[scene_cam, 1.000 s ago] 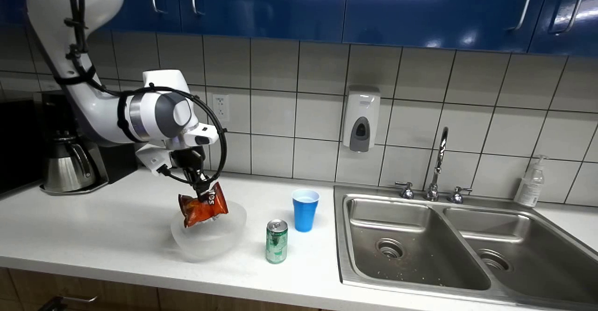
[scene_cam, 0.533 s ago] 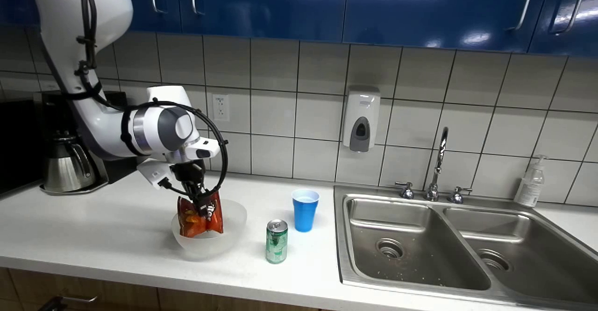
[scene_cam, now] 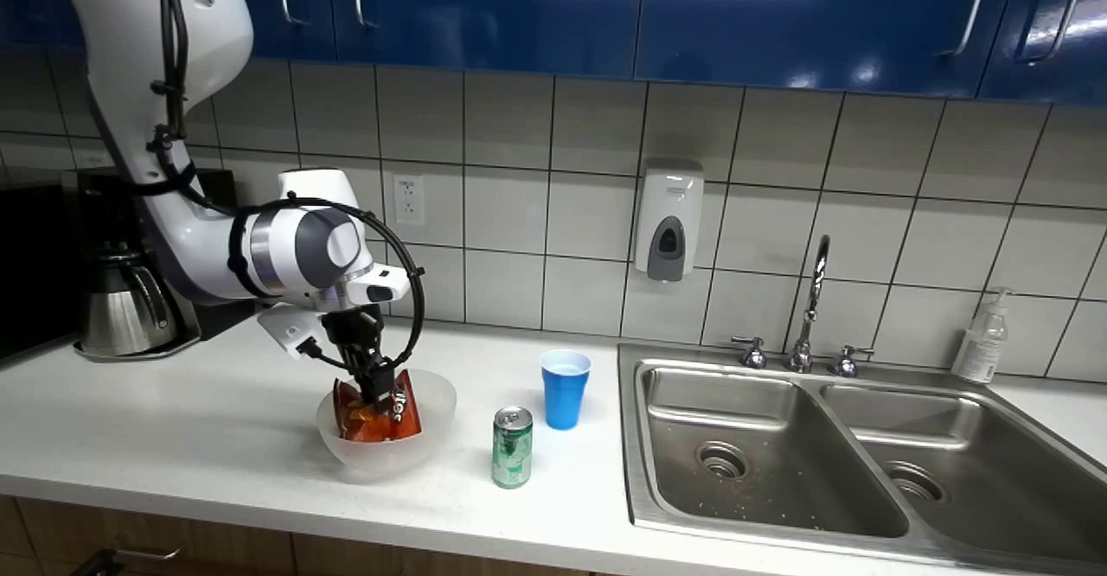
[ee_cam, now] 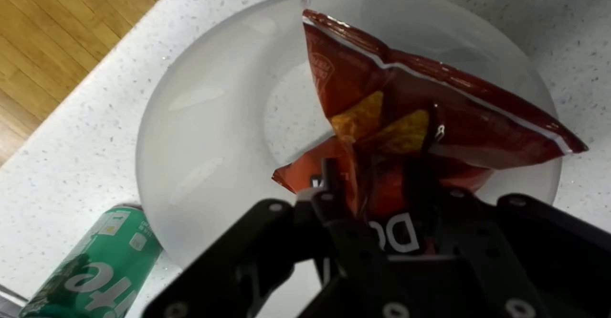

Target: Put the red packet in the bowl.

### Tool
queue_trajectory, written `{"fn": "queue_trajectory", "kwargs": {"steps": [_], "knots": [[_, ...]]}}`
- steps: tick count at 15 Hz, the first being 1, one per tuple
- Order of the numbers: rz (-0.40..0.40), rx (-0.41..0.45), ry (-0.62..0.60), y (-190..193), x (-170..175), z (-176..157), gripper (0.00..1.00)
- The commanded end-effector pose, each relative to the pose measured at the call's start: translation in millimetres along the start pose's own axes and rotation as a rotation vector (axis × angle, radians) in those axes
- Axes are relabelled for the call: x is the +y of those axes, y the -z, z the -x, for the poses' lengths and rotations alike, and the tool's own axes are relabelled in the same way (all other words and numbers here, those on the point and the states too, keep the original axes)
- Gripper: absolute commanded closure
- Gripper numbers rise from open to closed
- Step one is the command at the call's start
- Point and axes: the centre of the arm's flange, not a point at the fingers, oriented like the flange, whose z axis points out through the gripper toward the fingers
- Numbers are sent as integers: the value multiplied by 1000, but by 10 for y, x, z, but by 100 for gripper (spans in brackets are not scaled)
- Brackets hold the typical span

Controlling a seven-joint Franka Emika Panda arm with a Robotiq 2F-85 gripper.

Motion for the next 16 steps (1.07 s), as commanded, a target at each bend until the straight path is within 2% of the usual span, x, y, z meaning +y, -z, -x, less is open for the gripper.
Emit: {"fn": "queue_trajectory", "kwargs": {"steps": [1,5,10,16], "knots": [[-12,3,14,80,30,-55,27],[-42,36,37,331,45,-1,1],[-86,44,143,742,91,199,0],[-123,47,285,1177,192,711,0]]}}
